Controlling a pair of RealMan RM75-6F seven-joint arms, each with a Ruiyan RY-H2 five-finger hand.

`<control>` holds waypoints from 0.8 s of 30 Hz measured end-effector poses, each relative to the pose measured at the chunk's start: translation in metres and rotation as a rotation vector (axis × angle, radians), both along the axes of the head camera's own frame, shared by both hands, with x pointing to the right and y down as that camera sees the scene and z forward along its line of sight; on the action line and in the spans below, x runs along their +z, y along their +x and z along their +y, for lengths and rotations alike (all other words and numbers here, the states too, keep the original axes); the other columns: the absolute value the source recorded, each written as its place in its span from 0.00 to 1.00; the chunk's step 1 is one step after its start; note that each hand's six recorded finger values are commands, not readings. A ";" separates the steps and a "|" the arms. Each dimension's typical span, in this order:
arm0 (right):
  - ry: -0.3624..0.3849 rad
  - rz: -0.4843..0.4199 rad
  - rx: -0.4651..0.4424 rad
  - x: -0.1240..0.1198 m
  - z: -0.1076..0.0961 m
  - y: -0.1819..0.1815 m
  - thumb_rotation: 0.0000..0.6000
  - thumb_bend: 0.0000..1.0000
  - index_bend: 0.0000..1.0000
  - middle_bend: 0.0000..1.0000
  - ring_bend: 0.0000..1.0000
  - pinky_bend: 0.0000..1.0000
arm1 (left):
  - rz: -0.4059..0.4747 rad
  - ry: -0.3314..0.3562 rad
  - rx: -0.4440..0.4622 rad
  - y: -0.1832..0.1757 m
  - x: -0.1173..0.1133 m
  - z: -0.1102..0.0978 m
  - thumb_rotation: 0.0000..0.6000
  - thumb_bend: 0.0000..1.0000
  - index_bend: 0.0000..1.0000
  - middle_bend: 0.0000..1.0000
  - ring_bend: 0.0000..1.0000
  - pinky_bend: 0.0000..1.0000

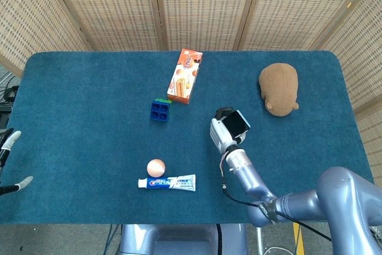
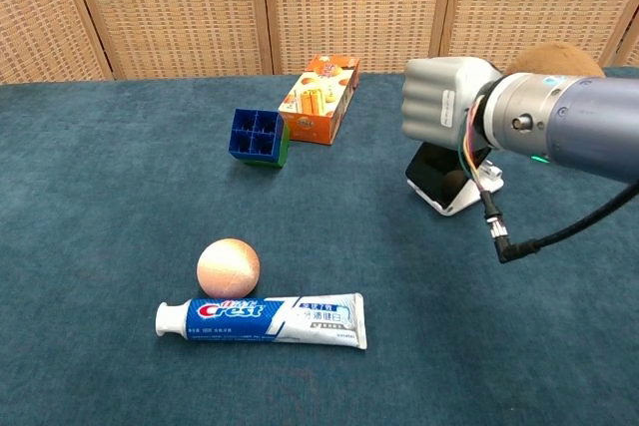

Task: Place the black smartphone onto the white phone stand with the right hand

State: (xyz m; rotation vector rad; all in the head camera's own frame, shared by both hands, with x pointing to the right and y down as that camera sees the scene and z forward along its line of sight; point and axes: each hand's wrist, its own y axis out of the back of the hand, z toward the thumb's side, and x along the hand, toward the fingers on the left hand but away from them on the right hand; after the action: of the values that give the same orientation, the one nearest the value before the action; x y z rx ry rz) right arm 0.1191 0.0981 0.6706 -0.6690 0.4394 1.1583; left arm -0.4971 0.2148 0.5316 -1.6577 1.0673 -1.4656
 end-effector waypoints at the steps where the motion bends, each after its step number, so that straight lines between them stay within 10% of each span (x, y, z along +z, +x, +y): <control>1: 0.001 0.002 -0.002 0.001 0.001 -0.001 1.00 0.56 0.47 0.55 0.54 0.42 | 0.001 0.000 0.000 0.000 0.000 0.000 1.00 0.00 0.00 0.00 0.00 0.00; 24: 0.013 -0.006 -0.038 0.001 0.003 0.006 1.00 0.54 0.37 0.18 0.17 0.29 | 0.007 0.004 0.001 -0.002 -0.002 0.000 1.00 0.00 0.00 0.00 0.00 0.00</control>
State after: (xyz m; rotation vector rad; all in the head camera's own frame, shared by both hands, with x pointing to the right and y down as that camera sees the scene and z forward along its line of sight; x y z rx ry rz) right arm 0.1252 0.1014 0.6712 -0.6503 0.4379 1.1222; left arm -0.4987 0.2147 0.5295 -1.6619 1.0725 -1.4566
